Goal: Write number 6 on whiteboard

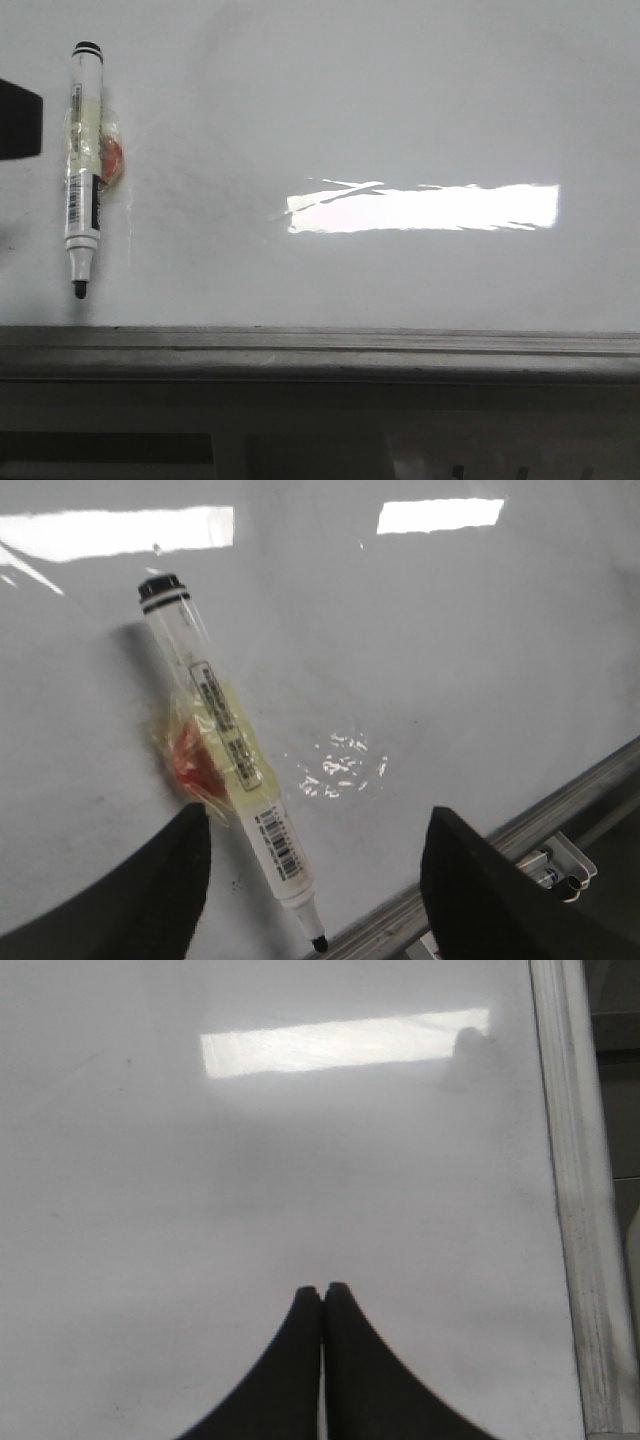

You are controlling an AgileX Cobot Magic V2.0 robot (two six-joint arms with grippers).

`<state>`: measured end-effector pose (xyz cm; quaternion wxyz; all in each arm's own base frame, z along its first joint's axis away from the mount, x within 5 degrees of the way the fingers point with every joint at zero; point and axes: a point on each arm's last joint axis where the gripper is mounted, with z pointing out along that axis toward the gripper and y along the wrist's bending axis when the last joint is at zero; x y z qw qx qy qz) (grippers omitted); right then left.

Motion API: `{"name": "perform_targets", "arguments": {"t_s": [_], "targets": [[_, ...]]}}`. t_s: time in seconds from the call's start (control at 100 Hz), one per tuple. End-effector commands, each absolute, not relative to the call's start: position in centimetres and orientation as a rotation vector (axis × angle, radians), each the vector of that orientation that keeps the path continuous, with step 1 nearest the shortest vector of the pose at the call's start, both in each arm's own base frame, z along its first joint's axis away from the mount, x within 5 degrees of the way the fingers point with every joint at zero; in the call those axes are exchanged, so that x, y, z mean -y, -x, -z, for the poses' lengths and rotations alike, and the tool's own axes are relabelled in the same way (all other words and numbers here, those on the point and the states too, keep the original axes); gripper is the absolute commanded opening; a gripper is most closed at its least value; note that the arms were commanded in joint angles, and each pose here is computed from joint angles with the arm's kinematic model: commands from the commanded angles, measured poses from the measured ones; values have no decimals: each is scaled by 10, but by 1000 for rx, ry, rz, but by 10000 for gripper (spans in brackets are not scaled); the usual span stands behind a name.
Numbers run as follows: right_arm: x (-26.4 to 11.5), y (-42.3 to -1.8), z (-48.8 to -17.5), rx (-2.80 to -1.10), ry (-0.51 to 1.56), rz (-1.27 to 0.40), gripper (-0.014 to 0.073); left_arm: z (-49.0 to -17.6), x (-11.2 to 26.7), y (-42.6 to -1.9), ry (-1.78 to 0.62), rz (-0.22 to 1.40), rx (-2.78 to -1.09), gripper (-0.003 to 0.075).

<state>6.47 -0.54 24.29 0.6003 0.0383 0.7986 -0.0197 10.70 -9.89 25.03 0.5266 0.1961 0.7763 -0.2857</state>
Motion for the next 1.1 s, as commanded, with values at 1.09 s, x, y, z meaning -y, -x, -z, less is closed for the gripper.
{"name": "perform_targets", "arguments": {"t_s": [1.09], "targets": [[6,-68,-260,-1755,-87,53,-64,-225,125,-146,-313,683,-1967,291]]}}
